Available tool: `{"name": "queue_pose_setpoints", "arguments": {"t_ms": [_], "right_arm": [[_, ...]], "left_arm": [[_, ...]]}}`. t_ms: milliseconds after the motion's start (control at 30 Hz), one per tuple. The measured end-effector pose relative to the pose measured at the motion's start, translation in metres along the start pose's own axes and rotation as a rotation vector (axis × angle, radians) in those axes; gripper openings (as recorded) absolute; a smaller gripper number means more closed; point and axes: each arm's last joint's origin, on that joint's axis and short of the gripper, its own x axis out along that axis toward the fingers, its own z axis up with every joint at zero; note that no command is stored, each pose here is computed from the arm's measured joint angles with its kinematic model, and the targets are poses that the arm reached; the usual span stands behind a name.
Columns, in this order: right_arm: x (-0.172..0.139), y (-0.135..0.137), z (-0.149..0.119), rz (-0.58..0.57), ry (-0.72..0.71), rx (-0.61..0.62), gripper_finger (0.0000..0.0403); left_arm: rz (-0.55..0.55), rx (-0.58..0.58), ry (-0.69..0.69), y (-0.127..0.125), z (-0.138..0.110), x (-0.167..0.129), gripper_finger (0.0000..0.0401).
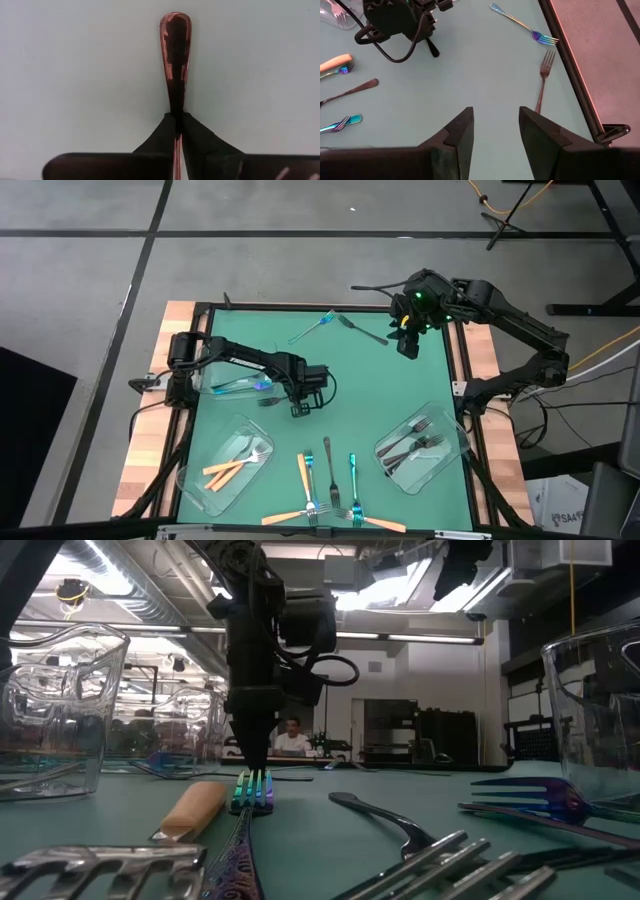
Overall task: Sort silverware by color (type)
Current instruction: Put the middle black fork into the bottom right transparent bin
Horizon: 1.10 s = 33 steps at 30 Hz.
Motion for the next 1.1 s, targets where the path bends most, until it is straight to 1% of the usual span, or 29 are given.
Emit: {"name": "queue_pose_setpoints", "arguments": {"t_ms": [200, 367, 533, 667, 1100], "right_arm": [[0.0, 0.0, 0.0, 0.0, 0.0, 0.0, 0.0144], [0.0, 0.0, 0.0, 0.0, 0.0, 0.0, 0.0144], [0.0, 0.0, 0.0, 0.0, 0.0, 0.0, 0.0144], [0.0, 0.0, 0.0, 0.0, 0.0, 0.0, 0.0144], [0.0, 0.0, 0.0, 0.0, 0.001, -0.001, 0.0144]], "left_arm": [[-0.003, -0.005, -0.001, 0.0, 0.0, 0.0, 0.001], [-0.034, -0.011, 0.005, -0.001, 0.0, 0.0, 0.001], [-0.037, -0.028, 0.006, -0.002, 0.002, -0.002, 0.001], [-0.066, -0.027, -0.044, -0.006, 0.013, -0.008, 0.001], [-0.09, -0.037, -0.175, -0.008, 0.037, -0.032, 0.001]]}}
